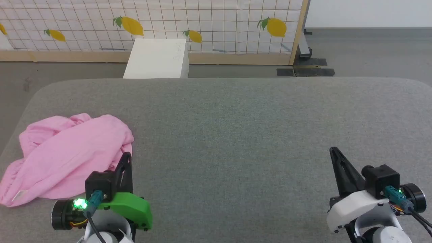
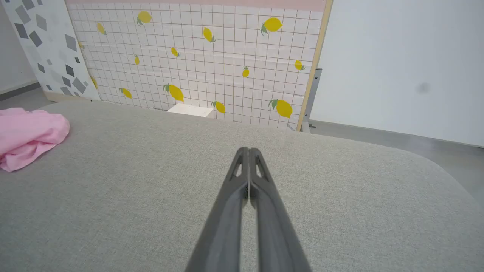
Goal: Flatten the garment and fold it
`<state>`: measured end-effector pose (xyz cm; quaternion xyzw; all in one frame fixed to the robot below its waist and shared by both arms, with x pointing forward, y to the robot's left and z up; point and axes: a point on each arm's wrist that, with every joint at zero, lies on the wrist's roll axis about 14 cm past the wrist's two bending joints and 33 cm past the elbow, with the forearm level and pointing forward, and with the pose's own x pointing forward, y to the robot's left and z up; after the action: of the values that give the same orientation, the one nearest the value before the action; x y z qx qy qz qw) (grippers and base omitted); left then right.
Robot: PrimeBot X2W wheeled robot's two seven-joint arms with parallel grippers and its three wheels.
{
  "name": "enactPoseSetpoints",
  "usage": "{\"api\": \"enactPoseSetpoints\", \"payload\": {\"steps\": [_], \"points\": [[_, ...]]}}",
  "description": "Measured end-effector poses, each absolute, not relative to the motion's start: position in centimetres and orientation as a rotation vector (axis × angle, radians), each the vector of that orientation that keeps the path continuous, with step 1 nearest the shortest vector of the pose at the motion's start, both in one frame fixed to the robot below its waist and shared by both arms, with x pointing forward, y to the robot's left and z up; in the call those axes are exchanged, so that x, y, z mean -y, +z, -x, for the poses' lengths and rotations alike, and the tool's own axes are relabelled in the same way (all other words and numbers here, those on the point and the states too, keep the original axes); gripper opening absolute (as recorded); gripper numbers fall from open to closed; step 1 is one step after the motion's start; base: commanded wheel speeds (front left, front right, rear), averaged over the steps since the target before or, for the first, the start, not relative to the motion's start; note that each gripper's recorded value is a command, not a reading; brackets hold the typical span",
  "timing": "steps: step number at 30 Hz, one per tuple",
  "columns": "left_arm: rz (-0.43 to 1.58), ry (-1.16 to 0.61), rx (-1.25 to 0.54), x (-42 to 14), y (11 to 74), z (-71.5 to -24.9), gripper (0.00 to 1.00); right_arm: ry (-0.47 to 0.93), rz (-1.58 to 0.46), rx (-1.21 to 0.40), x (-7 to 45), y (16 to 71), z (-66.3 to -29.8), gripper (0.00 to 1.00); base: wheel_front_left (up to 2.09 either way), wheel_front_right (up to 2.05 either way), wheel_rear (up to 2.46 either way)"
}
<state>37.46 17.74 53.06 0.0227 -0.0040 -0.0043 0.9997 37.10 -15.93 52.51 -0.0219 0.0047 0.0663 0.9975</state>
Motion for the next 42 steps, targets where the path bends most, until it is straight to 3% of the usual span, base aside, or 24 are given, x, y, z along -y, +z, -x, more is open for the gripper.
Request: {"api": "enactPoseSetpoints", "payload": {"steps": [25, 26, 42], "points": [[-0.045, -0.009, 0.008, -17.74, 53.06, -37.46, 0.00, 0.133, 0.044, -0.009, 15.93, 52.51, -37.10, 0.00, 0.00, 0.00, 0.00], [-0.045, -0.009, 0.008, -17.73, 53.06, -37.46, 1.00, 0.133, 0.044, -0.010, 15.93, 52.51, -37.10, 1.00, 0.00, 0.00, 0.00], [-0.023, -0.023, 0.006, -17.26, 52.64, -37.37, 1.00, 0.135, 0.006, -0.004, 15.85, 52.33, -37.10, 1.00, 0.00, 0.00, 0.00]]}}
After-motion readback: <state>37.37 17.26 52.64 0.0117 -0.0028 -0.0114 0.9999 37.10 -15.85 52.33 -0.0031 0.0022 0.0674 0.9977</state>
